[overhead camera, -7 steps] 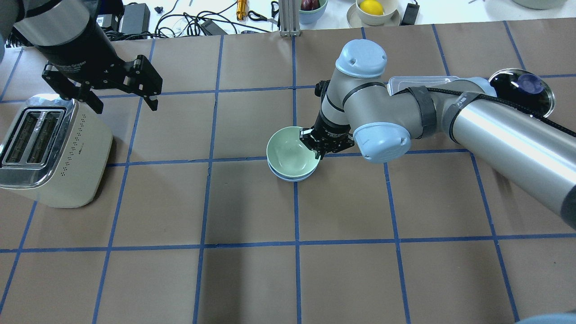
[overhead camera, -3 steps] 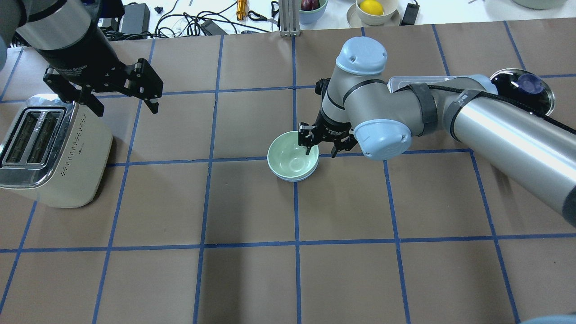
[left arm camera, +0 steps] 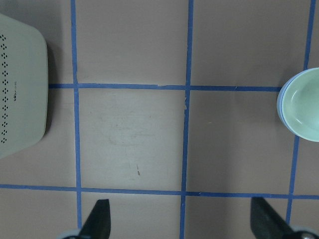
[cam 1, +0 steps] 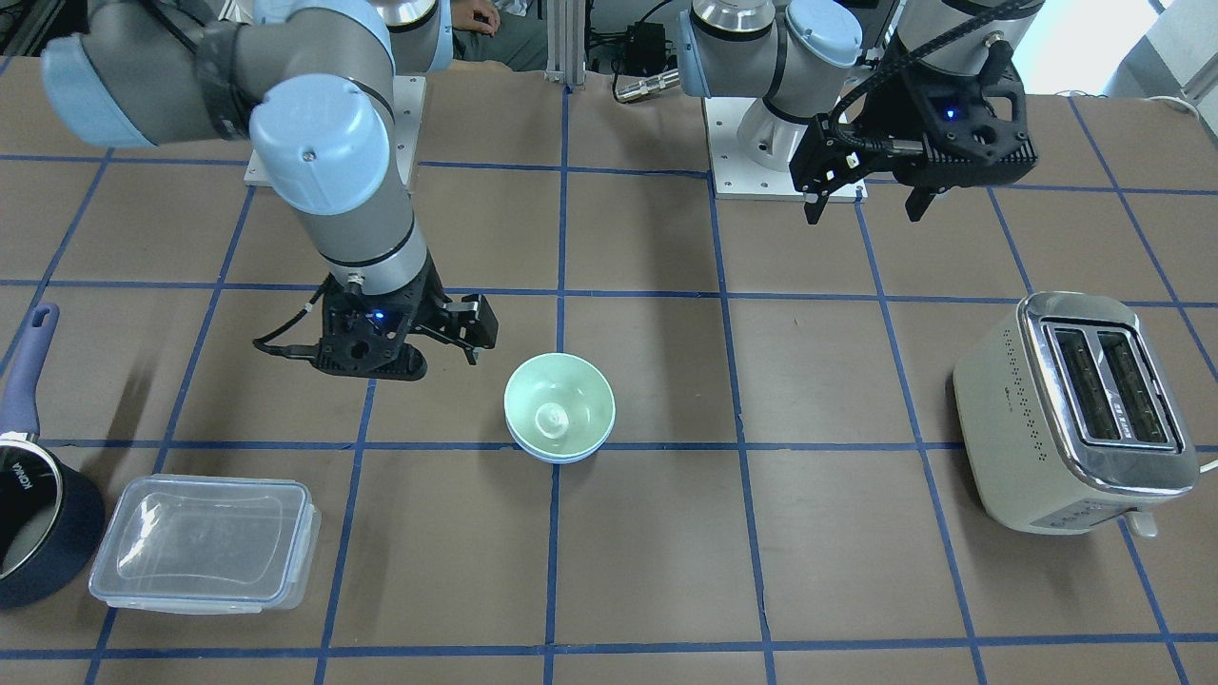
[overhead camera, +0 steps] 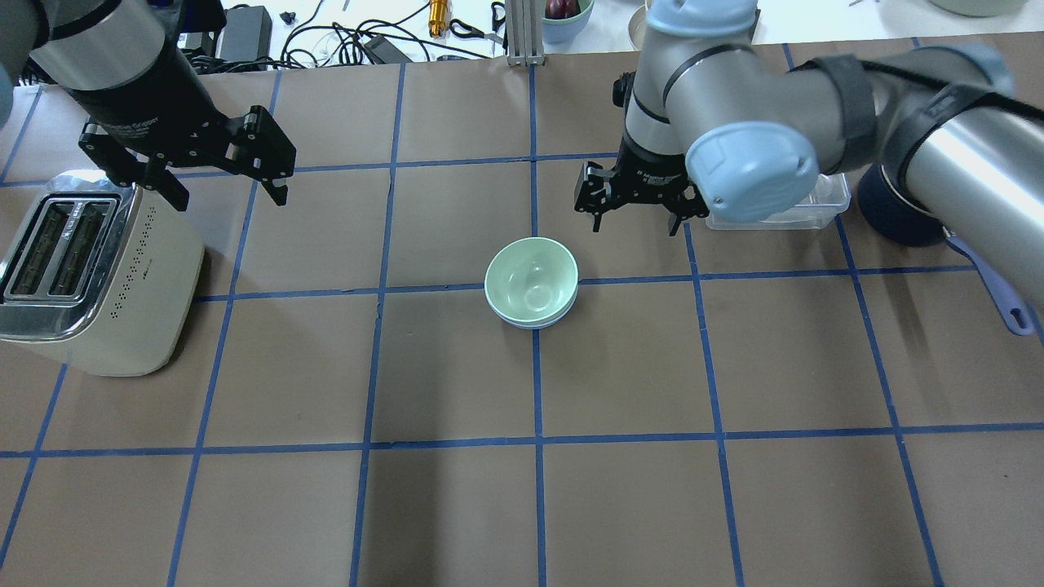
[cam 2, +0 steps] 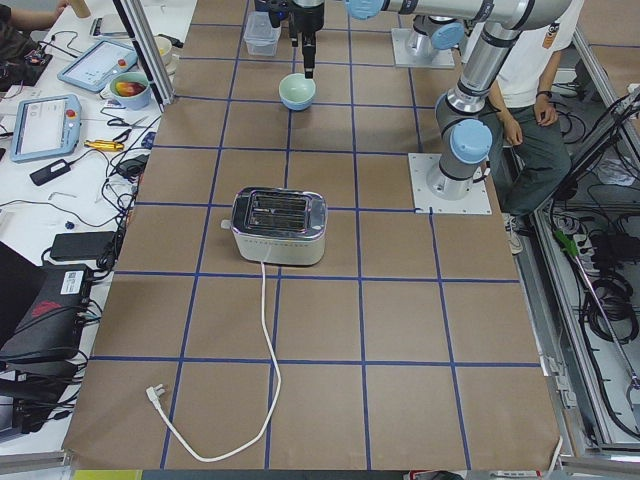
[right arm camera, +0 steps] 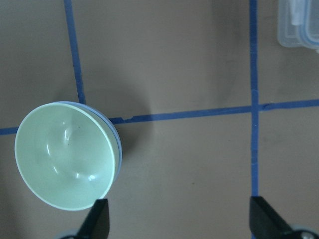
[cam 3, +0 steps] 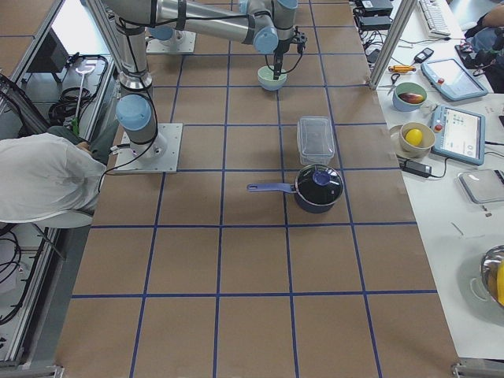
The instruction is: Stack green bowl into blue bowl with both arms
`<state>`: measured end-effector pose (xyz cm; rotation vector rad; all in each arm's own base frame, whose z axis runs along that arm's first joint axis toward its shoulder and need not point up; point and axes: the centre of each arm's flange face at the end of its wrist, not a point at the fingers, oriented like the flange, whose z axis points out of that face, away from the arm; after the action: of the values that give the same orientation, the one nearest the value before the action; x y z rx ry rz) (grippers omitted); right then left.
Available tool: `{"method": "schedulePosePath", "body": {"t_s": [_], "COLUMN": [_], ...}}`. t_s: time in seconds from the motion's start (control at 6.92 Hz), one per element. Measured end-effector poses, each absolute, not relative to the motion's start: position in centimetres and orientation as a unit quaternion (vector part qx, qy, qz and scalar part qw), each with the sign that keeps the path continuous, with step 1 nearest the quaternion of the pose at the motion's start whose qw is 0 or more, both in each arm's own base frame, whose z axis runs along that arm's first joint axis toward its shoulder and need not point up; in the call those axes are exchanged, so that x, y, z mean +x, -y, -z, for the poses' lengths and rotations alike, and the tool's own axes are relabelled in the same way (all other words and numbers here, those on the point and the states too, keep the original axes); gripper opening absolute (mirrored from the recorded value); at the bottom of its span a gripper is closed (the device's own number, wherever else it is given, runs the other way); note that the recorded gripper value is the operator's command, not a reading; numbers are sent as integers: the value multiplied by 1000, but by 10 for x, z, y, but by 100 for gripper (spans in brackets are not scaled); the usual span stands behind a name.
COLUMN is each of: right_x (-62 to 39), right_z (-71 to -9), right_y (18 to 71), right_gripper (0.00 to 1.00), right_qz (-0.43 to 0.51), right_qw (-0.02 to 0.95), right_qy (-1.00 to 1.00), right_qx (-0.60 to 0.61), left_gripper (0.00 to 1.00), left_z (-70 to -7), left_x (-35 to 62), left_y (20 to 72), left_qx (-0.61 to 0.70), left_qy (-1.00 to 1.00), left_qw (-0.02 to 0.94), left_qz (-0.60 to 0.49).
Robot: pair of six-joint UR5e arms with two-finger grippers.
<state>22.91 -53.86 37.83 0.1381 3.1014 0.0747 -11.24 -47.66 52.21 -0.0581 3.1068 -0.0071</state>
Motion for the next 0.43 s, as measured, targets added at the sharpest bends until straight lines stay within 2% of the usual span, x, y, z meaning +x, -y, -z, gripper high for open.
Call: {"method": "schedulePosePath", "body": {"t_s": [0.43], "right_x": [176], "right_z": [-474], "right_y": [549], "right_gripper": [100], "right_qz": [-34], "right_qw": [13], "right_qy": [-999], "right_qx": [5], "left_gripper": [100], "left_z": [-522], "left_x": [-112], "left_y": [477], "left_qx": [-19], "left_qy": [-1000], "left_qw": [17], "left_qz": [2]}}
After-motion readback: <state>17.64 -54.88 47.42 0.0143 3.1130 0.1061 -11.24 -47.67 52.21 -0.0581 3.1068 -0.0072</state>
